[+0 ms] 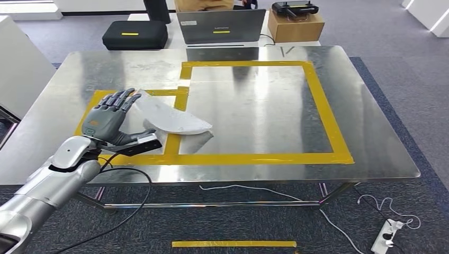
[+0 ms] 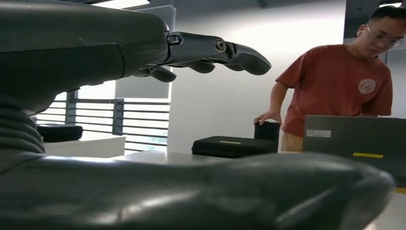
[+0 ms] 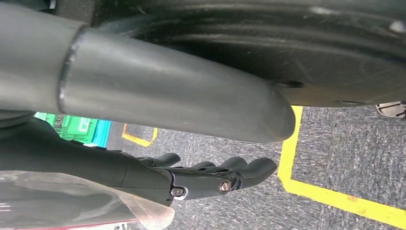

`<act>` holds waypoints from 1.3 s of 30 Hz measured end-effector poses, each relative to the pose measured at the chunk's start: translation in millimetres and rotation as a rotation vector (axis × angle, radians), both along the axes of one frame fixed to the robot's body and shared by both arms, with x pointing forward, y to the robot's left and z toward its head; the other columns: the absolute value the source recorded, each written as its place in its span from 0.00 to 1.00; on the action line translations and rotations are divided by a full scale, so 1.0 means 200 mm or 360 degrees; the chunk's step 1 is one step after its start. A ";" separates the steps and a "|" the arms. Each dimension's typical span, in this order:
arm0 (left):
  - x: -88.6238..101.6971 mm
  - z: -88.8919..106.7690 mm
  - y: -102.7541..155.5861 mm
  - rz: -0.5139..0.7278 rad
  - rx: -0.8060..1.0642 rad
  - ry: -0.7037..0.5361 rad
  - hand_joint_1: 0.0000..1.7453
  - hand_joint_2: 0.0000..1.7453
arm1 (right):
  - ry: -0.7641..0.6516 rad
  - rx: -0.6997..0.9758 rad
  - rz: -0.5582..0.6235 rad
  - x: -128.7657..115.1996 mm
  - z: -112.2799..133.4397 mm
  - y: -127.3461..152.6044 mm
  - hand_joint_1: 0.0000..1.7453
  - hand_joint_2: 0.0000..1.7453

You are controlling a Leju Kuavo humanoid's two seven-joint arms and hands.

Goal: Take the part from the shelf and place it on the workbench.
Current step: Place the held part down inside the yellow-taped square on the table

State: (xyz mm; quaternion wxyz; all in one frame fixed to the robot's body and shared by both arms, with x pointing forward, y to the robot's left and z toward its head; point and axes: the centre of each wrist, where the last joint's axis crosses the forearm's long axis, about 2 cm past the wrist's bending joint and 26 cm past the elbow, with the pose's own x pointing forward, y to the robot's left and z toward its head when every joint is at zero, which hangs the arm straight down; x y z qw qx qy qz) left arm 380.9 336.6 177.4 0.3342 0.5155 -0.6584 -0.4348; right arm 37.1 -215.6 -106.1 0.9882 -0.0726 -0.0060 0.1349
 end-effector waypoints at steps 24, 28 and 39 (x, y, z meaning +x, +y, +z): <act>0.00 -0.01 0.00 0.0006 -0.0027 0.0033 0.00 0.00 | 0.0012 -0.0005 0.0018 0.00 0.00 0.00 0.00 0.00; -0.01 -0.02 0.00 0.0006 -0.0034 0.0046 0.00 0.00 | 0.0013 -0.0005 0.0018 0.01 0.00 0.00 0.00 0.00; -0.02 -0.04 0.01 0.0011 -0.0032 0.0061 0.00 0.00 | 0.0015 -0.0001 0.0021 0.00 0.00 0.00 0.00 0.00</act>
